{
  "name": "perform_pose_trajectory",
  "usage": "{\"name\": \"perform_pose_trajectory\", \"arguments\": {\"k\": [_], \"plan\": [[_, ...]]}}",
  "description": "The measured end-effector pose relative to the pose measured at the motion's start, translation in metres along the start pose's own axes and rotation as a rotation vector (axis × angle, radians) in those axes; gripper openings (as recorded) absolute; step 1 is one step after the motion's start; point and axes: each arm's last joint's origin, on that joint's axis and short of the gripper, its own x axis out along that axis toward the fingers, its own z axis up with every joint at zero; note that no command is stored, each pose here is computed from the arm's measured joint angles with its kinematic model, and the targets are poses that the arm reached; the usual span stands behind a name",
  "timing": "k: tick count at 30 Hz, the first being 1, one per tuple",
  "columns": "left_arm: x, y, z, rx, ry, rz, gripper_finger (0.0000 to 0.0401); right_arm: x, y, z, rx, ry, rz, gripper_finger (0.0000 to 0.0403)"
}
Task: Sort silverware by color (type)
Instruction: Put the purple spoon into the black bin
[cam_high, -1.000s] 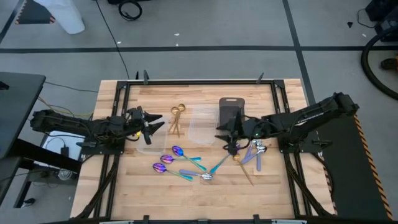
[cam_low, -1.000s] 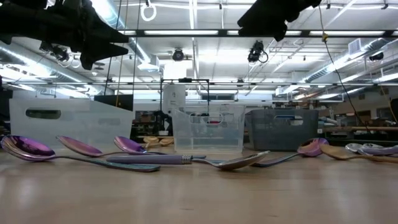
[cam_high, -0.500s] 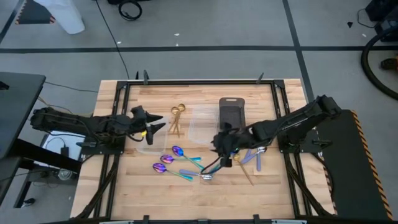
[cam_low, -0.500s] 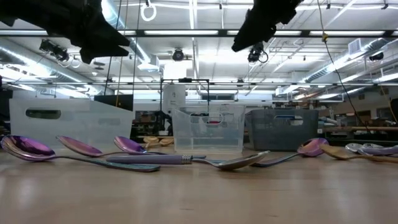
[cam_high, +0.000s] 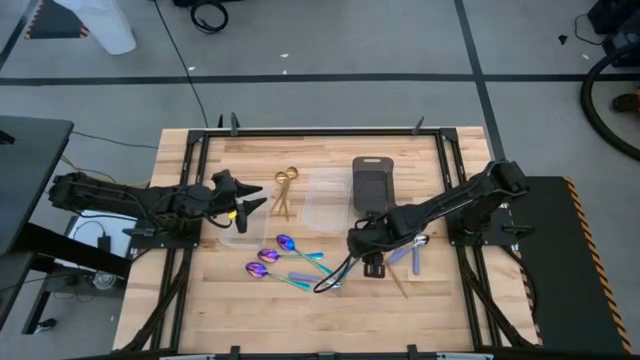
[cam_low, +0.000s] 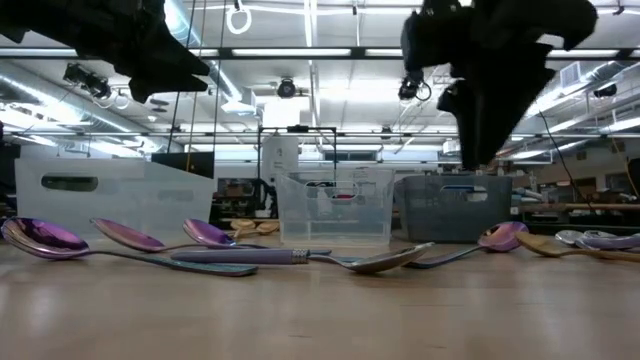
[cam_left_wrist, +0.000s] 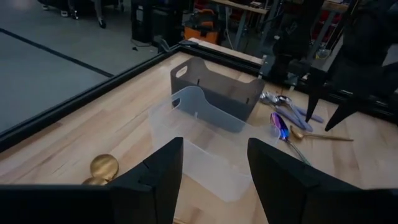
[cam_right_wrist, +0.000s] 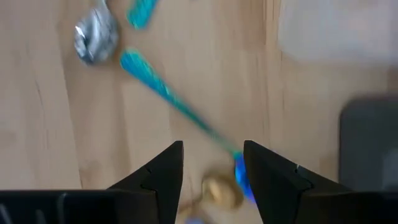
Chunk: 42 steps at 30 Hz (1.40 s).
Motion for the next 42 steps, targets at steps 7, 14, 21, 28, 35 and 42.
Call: {"name": "perform_pose_trajectory", "arguments": {"k": [7, 14, 21, 28, 35, 42], "plan": [[-0.001, -0.003, 0.011, 0.115, -0.11, -0.009, 0.0188, -0.001, 0.001, -0.01, 0.065, 0.087, -0.026, 0.0178], [-0.001, -0.003, 0.016, 0.166, -0.158, 0.007, 0.0188, -0.001, 0.001, -0.015, 0.165, 0.163, 0.014, 0.0177], [-0.002, -0.003, 0.021, 0.27, -0.21, 0.067, 0.0188, -0.002, 0.003, -0.018, 0.282, 0.227, 0.064, 0.0169], [0.0, -0.003, 0.017, 0.297, -0.308, 0.06, 0.0188, 0.005, 0.005, -0.029, 0.376, 0.262, 0.011, 0.0169], [0.006, -0.003, 0.007, 0.302, -0.411, 0.047, 0.0188, 0.006, 0.005, -0.031, 0.424, 0.281, 0.003, 0.0176], [0.01, -0.005, 0.005, 0.306, -0.41, 0.048, 0.0188, 0.013, 0.002, -0.038, 0.487, 0.298, -0.038, 0.0185]]}}
